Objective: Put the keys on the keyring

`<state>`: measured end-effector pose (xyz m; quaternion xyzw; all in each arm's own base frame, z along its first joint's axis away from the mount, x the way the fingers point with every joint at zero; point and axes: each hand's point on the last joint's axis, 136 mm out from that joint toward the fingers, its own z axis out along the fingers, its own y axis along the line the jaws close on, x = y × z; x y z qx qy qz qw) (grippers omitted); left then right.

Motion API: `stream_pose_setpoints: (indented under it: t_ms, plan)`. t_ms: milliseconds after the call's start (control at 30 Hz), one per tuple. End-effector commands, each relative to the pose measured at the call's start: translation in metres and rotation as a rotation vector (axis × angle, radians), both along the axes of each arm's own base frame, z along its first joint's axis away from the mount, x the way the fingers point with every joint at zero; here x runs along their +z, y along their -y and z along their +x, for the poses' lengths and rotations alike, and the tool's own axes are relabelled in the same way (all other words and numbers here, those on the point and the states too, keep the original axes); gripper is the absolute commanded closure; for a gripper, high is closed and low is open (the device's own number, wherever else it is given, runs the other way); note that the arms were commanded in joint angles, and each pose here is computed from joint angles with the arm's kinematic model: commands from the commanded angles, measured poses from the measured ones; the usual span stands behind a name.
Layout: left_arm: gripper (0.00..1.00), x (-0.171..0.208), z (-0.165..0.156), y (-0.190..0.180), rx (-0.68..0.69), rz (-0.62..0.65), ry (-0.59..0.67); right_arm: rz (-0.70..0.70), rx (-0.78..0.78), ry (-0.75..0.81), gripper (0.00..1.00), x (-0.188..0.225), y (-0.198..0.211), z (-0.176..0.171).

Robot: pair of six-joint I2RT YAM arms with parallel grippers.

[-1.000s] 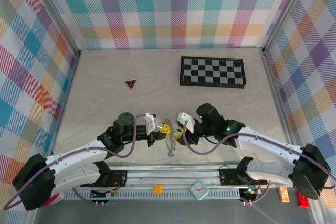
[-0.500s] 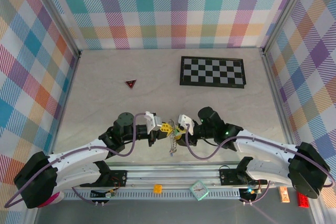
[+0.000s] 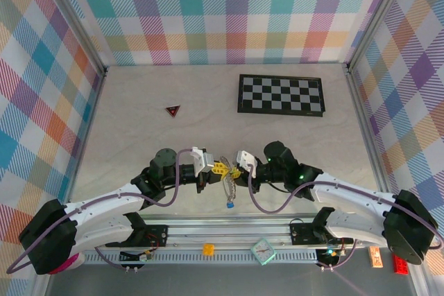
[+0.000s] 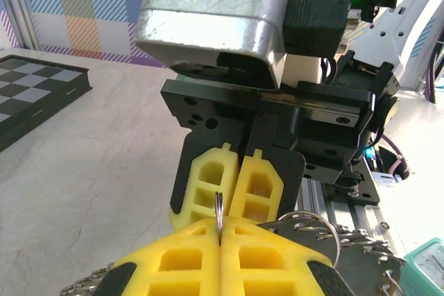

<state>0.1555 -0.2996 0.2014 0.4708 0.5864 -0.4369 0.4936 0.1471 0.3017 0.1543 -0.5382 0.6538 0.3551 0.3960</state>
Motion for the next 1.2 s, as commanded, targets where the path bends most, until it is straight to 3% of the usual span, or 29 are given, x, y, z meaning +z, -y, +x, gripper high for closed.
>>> stream_pose_setpoints:
  t_ms: [0, 133, 533, 933, 1167]
  plan:
    - [1.00, 0.011, -0.007, 0.001, -0.027, -0.031, 0.040, -0.008, 0.005, 0.021, 0.96, 0.005, 0.005, -0.003]
    - [1.00, 0.007, -0.008, 0.000, -0.032, 0.011, 0.043, -0.057, -0.035, 0.047, 1.00, 0.005, 0.013, 0.003]
    - [1.00, -0.017, -0.006, 0.001, -0.051, 0.144, 0.006, -0.118, -0.008, 0.087, 1.00, 0.018, 0.015, 0.005]
    - [1.00, -0.007, -0.008, 0.003, -0.063, 0.104, 0.020, -0.191, 0.037, 0.010, 1.00, -0.001, 0.011, -0.001]
    - [1.00, -0.007, -0.009, 0.002, -0.062, 0.098, 0.017, -0.156, 0.073, -0.010, 1.00, 0.006, 0.000, -0.002]
